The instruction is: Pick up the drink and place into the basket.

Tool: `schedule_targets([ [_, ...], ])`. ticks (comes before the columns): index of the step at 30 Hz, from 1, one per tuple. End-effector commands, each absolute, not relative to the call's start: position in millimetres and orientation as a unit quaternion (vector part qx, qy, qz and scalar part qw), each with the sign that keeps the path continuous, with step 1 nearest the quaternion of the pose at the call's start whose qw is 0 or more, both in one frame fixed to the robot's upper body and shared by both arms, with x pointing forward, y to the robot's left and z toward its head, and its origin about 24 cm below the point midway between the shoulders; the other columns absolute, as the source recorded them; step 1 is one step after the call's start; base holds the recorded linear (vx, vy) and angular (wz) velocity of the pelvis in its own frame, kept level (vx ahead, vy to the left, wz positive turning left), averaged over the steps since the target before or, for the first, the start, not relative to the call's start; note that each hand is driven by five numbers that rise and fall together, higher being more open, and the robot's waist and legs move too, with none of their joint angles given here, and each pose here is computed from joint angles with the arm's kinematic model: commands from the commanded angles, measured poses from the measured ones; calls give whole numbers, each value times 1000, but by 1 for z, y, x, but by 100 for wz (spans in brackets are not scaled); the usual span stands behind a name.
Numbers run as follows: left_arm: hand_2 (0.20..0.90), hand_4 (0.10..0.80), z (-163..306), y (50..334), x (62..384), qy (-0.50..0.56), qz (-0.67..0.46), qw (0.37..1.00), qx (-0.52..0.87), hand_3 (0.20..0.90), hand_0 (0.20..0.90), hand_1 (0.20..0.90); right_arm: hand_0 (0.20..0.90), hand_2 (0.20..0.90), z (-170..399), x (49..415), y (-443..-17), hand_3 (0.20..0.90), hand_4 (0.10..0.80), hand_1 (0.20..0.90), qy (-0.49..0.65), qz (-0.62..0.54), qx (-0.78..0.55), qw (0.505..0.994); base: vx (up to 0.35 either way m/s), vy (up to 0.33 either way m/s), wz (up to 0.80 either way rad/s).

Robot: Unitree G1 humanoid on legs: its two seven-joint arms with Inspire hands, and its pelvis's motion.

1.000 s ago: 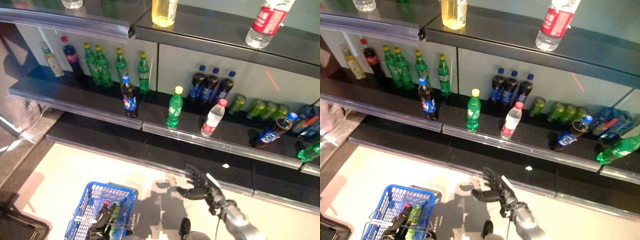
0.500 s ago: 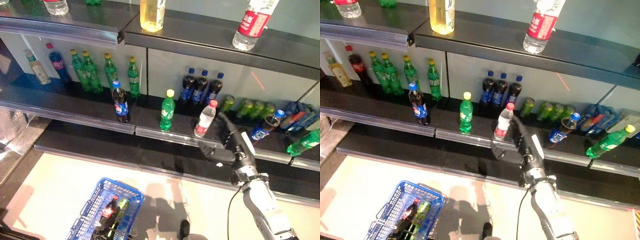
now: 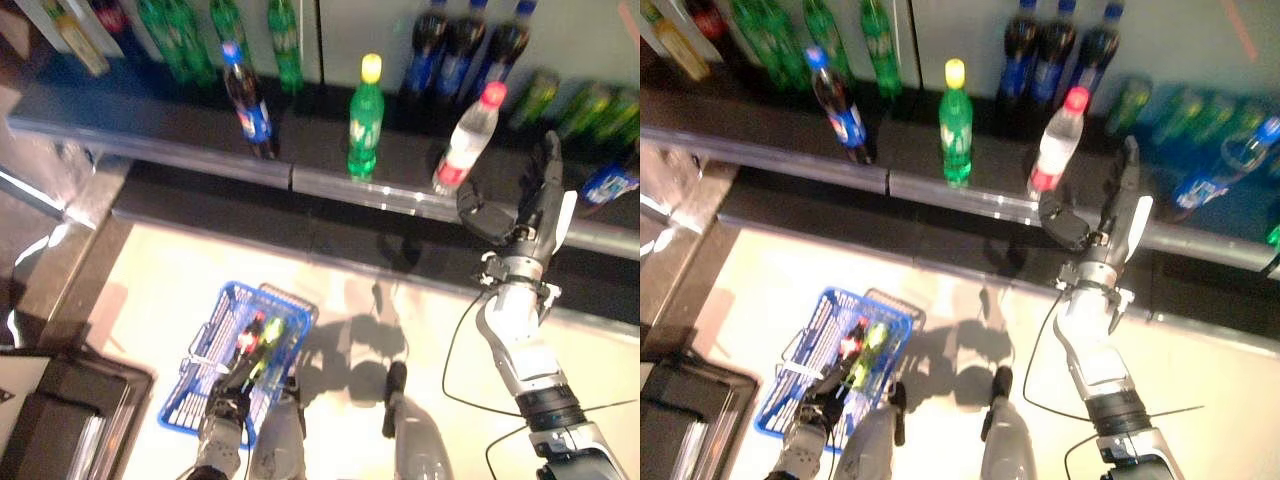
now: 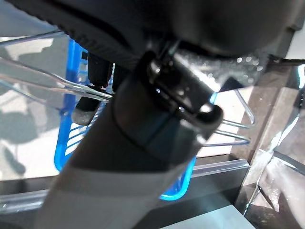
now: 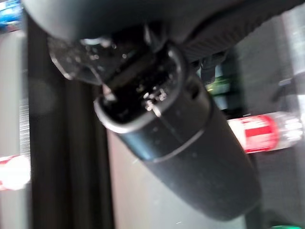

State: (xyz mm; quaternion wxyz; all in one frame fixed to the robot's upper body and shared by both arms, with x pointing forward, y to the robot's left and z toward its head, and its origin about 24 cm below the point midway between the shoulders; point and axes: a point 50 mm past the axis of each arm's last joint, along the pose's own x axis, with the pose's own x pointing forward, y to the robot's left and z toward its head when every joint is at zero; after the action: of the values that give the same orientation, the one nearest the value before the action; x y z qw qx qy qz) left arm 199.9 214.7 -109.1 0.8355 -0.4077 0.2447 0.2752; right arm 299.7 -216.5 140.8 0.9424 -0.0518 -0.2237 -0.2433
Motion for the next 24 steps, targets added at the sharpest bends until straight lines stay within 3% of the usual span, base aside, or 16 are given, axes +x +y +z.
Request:
schedule_targets([
  [1, 300, 100, -116, 232, 170, 234, 290, 844, -386, 200, 300, 300, 900, 900, 204, 294, -204, 900, 800, 900, -386, -241, -21, 890, -33, -2, -7],
  [14, 300, 100, -89, 217, 212, 178, 207, 880, -389, 200, 300, 300, 900, 900, 249, 307, -216, 900, 800, 900, -422, -303, -15, 854, -24, -22, -2],
  [24, 300, 100, -78, 214, 229, 171, 180, 891, -381, 200, 300, 300, 900, 900, 283, 324, -213, 900, 800, 900, -410, -271, 41, 870, 3, -12, -2],
])
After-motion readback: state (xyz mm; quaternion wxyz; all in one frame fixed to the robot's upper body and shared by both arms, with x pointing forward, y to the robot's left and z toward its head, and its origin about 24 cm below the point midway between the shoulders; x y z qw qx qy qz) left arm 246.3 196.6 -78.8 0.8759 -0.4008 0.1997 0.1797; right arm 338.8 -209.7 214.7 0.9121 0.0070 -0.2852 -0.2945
